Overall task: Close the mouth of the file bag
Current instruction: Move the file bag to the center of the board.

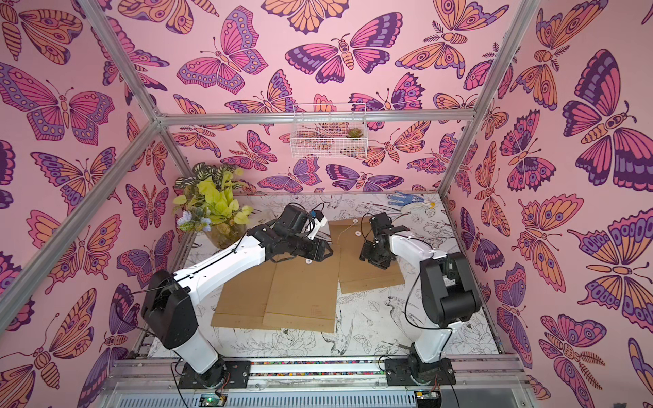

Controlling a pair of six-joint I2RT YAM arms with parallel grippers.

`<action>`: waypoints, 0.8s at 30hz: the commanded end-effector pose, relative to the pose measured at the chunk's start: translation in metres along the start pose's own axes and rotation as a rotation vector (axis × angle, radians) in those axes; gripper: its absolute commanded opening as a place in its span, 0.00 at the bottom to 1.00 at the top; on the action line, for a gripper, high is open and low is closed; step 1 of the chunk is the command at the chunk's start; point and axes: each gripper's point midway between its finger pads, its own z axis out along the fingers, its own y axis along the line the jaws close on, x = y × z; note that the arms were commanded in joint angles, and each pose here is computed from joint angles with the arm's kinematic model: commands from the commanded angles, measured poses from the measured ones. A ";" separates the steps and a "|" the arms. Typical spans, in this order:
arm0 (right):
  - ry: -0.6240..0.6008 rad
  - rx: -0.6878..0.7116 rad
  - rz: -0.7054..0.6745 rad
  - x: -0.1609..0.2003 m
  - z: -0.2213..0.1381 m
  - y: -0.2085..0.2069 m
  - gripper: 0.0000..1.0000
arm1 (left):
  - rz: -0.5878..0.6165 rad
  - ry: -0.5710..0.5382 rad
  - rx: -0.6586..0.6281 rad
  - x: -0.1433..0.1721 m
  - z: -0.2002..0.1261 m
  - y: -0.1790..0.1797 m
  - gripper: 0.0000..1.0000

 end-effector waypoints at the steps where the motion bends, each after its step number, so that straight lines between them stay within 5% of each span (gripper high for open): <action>1: 0.017 0.071 0.061 0.005 0.010 -0.015 0.61 | -0.016 -0.006 -0.011 0.006 -0.004 0.004 0.55; 9: 0.112 0.161 0.220 0.038 0.018 -0.083 0.64 | -0.010 -0.018 -0.048 0.013 -0.010 0.012 0.55; 16: 0.084 0.229 0.418 0.034 -0.023 -0.166 0.65 | -0.046 -0.005 -0.064 0.026 -0.015 0.028 0.56; 20: 0.029 0.221 0.321 0.009 -0.053 -0.151 0.65 | -0.096 0.058 -0.073 0.049 -0.003 0.039 0.55; 24: 0.004 0.173 0.140 0.012 -0.066 -0.080 0.67 | -0.159 0.096 -0.081 0.067 0.002 0.045 0.54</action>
